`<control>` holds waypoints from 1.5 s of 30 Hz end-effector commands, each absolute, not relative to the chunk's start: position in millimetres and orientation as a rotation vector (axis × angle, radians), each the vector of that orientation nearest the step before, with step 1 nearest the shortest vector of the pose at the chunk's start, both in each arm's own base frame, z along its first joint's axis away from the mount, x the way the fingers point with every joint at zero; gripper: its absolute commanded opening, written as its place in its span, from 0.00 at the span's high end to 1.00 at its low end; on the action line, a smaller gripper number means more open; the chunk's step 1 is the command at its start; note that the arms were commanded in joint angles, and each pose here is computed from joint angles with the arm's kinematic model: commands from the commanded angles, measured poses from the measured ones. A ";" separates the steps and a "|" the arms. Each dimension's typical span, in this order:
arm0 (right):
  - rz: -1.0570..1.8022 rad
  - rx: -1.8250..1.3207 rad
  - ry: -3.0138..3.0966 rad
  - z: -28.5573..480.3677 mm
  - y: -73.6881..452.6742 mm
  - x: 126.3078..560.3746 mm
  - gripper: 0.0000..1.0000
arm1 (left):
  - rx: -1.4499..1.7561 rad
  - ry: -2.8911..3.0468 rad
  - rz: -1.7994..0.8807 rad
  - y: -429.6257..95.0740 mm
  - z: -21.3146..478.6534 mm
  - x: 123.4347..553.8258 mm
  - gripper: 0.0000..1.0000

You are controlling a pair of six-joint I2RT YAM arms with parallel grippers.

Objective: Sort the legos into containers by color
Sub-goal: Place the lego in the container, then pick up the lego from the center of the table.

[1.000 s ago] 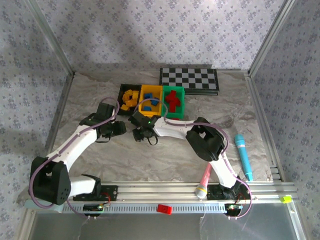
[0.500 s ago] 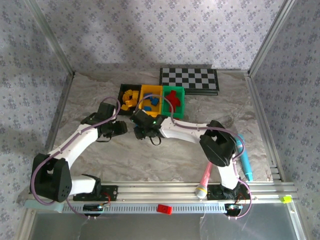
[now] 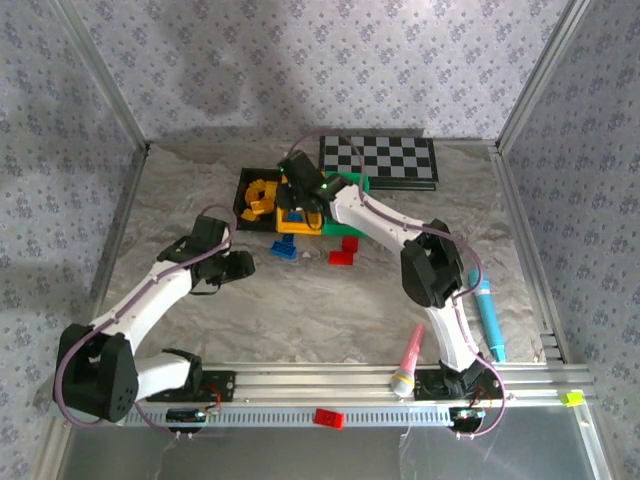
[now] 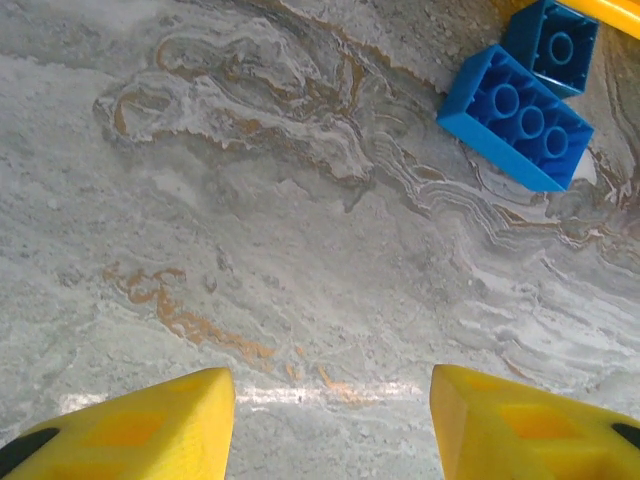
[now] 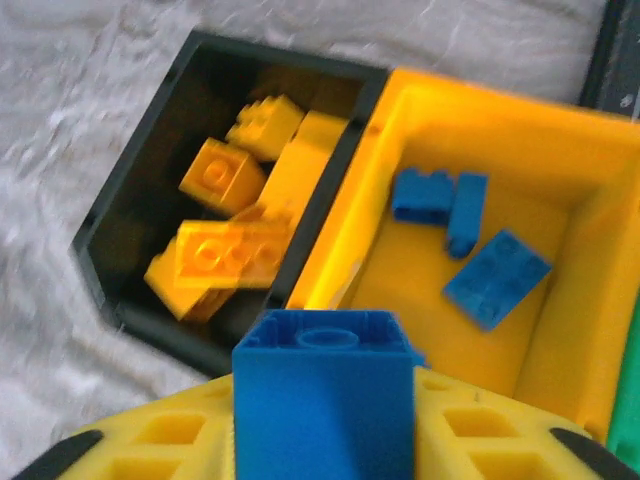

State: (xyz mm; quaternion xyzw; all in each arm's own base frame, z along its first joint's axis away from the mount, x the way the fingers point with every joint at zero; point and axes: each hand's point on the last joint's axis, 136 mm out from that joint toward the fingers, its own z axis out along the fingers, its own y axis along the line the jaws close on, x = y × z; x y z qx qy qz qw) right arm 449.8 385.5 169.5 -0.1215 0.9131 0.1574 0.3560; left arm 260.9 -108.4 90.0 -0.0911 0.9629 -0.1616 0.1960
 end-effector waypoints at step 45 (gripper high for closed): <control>0.212 -0.202 2.333 128.2 254.1 302.1 0.47 | 0.194 2.979 -0.300 -194.5 66.6 324.8 0.26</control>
